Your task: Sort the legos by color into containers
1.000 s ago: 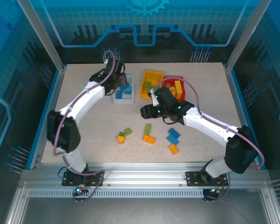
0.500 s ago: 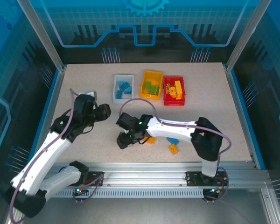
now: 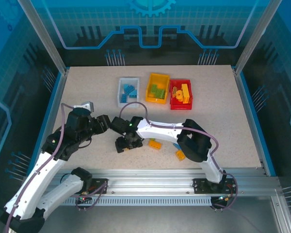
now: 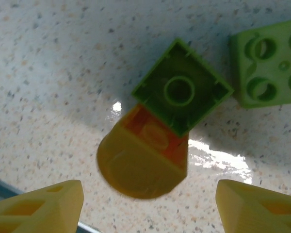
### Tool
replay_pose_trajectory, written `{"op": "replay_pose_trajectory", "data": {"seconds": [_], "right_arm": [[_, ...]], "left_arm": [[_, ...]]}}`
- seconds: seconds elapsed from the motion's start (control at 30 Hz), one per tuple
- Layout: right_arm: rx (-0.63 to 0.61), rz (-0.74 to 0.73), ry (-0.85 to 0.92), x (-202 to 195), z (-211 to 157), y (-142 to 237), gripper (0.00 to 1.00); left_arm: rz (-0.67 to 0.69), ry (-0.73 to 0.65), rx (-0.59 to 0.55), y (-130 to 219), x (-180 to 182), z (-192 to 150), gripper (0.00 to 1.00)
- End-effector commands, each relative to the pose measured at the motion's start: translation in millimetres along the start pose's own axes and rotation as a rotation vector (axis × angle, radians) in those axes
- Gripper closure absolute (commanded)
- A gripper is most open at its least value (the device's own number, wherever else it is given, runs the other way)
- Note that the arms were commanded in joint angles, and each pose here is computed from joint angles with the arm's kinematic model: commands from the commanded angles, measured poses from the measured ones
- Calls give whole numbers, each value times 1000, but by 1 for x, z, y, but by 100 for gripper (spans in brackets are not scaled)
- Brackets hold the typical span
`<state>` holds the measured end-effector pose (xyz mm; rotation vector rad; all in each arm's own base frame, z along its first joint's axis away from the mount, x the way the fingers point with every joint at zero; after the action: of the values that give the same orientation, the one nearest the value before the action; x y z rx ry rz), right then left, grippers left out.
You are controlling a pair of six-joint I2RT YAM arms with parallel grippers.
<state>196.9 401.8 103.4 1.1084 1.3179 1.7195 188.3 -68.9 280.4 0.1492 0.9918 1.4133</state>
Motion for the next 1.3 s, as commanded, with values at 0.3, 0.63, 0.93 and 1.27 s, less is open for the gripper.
{"op": "replay_pose_trajectory", "data": {"seconds": [0.3,0.63,0.93,1.27], "right_arm": [[53,-6,-89,1,14,-21,39],[-9,-13,-82,-6,8,3,64],[-151,-46,-78,-36,3,74,70],[-356,-187,-282,-191,31,160,71]], "left_arm": [[-18,15,55,-3,3,-12,44],[-39,11,66,-6,-1,-12,45],[-183,26,117,-14,-27,-8,45],[-442,-95,280,-57,-138,-12,46]]}}
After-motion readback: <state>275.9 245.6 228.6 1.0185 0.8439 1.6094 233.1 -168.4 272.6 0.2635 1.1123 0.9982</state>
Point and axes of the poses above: each hand's point on the last joint's axis, 136 mm out from that joint toward the fingers, its own y axis back along the fingers, its own x axis along the line the jaws close on, z = x × y, the point moved 6 cm from there along y, back along the fingers, and after that the axes turned 4 degrees about y, right-handed, at the moved point
